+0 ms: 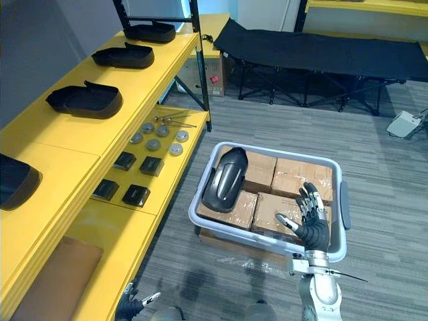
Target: Walk over and take plastic housings, then place them on the shelf
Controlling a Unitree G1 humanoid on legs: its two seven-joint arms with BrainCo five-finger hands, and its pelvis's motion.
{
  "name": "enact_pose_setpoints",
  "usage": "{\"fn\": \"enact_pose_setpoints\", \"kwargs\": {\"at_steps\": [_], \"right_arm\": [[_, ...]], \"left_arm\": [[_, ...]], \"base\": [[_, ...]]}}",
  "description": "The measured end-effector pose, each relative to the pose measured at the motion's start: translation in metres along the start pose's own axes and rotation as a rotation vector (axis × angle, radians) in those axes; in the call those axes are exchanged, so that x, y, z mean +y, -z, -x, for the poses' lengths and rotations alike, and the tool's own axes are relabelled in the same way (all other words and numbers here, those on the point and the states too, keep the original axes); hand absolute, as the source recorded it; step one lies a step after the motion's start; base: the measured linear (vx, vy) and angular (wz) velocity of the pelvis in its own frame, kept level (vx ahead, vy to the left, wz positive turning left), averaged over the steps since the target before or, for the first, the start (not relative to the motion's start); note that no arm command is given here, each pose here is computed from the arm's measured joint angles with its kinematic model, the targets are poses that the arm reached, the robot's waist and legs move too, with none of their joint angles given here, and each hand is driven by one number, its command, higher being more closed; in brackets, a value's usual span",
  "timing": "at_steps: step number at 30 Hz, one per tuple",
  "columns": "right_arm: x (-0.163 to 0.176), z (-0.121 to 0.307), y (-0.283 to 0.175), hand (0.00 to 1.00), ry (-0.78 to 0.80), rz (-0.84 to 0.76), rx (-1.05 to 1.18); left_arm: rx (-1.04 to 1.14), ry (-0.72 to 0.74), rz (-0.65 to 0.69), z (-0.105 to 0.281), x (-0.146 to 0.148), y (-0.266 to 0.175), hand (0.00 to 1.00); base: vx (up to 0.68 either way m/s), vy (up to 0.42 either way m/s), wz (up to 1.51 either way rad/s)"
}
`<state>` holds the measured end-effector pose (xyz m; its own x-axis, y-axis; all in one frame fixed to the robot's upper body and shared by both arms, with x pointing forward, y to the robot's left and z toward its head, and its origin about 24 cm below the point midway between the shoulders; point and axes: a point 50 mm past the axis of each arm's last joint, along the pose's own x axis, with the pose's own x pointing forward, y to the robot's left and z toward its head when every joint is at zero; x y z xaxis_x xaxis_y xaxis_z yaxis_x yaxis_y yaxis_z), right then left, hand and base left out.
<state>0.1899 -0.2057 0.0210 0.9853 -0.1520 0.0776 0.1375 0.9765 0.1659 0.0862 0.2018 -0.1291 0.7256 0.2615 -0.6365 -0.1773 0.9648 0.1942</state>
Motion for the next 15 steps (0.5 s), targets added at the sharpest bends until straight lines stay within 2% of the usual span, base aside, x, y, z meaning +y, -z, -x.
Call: {"fn": "enact_pose_setpoints", "kwargs": {"at_steps": [2, 4, 7, 11, 15], "right_arm": [[-0.004, -0.004, 0.016, 0.00, 0.033, -0.026, 0.074], [-0.004, -0.014, 0.022, 0.00, 0.073, -0.031, 0.098], [-0.003, -0.043, 0.021, 0.00, 0.136, -0.025, 0.088], [-0.001, -0.105, -0.001, 0.00, 0.249, -0.016, 0.051], [0.000, -0.146, -0.038, 0.00, 0.310, -0.003, -0.016]], "left_arm": [[-0.012, 0.031, -0.083, -0.002, 0.003, -0.003, 0.00], [-0.038, 0.039, -0.109, -0.007, 0.004, -0.011, 0.00], [-0.135, 0.047, -0.066, -0.022, -0.005, -0.041, 0.00], [-0.259, 0.106, -0.030, -0.032, -0.025, -0.079, 0.00], [-0.274, 0.129, -0.004, -0.033, -0.032, -0.085, 0.00]], "base": [[-0.06, 0.135, -0.30], [-0.12, 0.112, -0.24], [-0.15, 0.045, 0.15], [-0.20, 0.016, 0.27], [-0.10, 0.008, 0.28]]}}
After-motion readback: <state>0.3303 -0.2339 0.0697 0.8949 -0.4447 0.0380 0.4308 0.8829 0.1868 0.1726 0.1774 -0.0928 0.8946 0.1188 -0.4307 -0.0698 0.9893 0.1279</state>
